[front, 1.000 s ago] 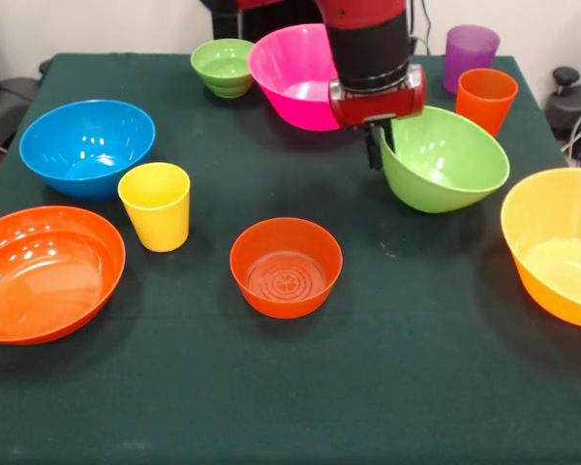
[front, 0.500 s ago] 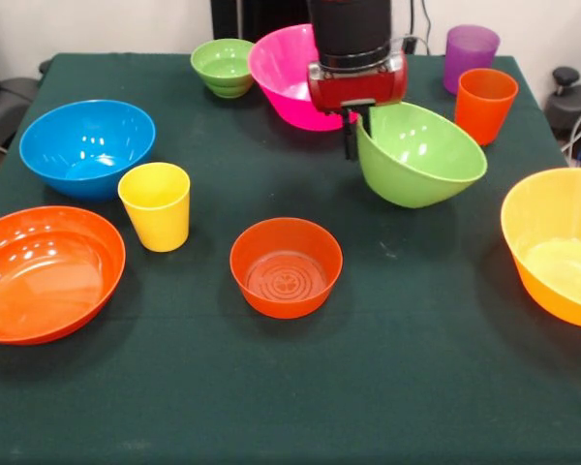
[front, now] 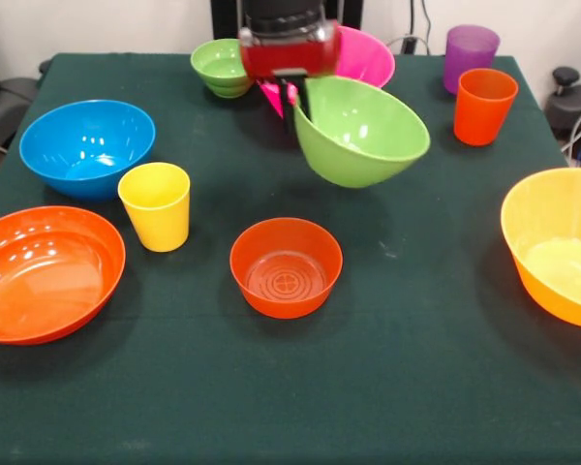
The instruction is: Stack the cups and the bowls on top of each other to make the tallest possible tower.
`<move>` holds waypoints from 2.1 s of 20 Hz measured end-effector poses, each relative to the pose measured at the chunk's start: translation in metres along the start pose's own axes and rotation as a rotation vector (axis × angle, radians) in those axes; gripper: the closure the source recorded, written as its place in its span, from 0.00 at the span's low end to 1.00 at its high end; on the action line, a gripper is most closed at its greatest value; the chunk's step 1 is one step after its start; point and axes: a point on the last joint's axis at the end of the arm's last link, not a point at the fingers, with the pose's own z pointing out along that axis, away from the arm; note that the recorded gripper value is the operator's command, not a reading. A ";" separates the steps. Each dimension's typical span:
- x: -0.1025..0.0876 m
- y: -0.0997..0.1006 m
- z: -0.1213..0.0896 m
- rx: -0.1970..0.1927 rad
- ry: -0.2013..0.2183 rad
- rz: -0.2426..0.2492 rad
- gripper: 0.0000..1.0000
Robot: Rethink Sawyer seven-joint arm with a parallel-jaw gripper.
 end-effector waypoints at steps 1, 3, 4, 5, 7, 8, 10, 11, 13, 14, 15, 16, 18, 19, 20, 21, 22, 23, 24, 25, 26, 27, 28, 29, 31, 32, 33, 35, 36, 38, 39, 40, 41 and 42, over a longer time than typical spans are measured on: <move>-0.001 -0.003 -0.006 -0.001 -0.005 0.010 1.00; -0.005 -0.009 -0.019 -0.003 -0.012 0.032 1.00; -0.006 -0.011 -0.025 -0.003 -0.014 0.041 1.00; -0.008 -0.013 -0.031 -0.002 -0.016 0.051 1.00; -0.012 -0.015 -0.041 0.001 -0.019 0.062 1.00; -0.015 -0.012 -0.049 0.002 -0.019 0.065 1.00; -0.018 -0.008 -0.054 0.000 -0.018 0.065 1.00; -0.022 -0.002 -0.059 -0.005 -0.022 0.064 1.00; -0.025 0.002 -0.063 -0.009 -0.028 0.063 1.00; -0.027 0.003 -0.064 -0.011 -0.031 0.063 1.00; -0.028 0.005 -0.066 -0.012 -0.035 0.063 1.00; -0.030 0.007 -0.068 -0.015 -0.039 0.064 1.00; -0.033 0.011 -0.073 -0.018 -0.045 0.068 1.00; -0.033 0.012 -0.074 -0.018 -0.047 0.069 1.00; -0.033 0.012 -0.076 -0.017 -0.048 0.069 1.00; -0.032 0.013 -0.077 -0.016 -0.048 0.068 1.00; -0.031 0.013 -0.078 -0.015 -0.047 0.067 1.00; -0.029 0.013 -0.079 -0.013 -0.046 0.065 1.00; -0.027 0.014 -0.081 -0.012 -0.044 0.063 1.00; -0.023 0.014 -0.083 -0.009 -0.041 0.060 1.00; -0.019 0.014 -0.084 -0.006 -0.036 0.058 1.00; -0.016 0.013 -0.085 -0.005 -0.031 0.058 1.00; -0.013 0.012 -0.085 -0.004 -0.028 0.059 1.00; -0.004 0.008 -0.087 -0.003 -0.013 0.066 1.00; 0.005 0.002 -0.088 -0.003 0.001 0.074 1.00; 0.007 0.001 -0.088 -0.003 0.005 0.077 1.00; 0.017 -0.005 -0.091 -0.002 0.019 0.087 1.00; 0.026 -0.010 -0.093 0.001 0.031 0.094 1.00; 0.030 -0.012 -0.094 0.003 0.036 0.097 1.00; 0.041 -0.010 -0.095 0.011 0.052 0.091 1.00; 0.043 -0.008 -0.094 0.013 0.056 0.084 1.00; 0.044 -0.008 -0.094 0.014 0.057 0.082 1.00; 0.047 -0.003 -0.092 0.018 0.061 0.067 1.00; 0.050 0.001 -0.090 0.020 0.063 0.058 1.00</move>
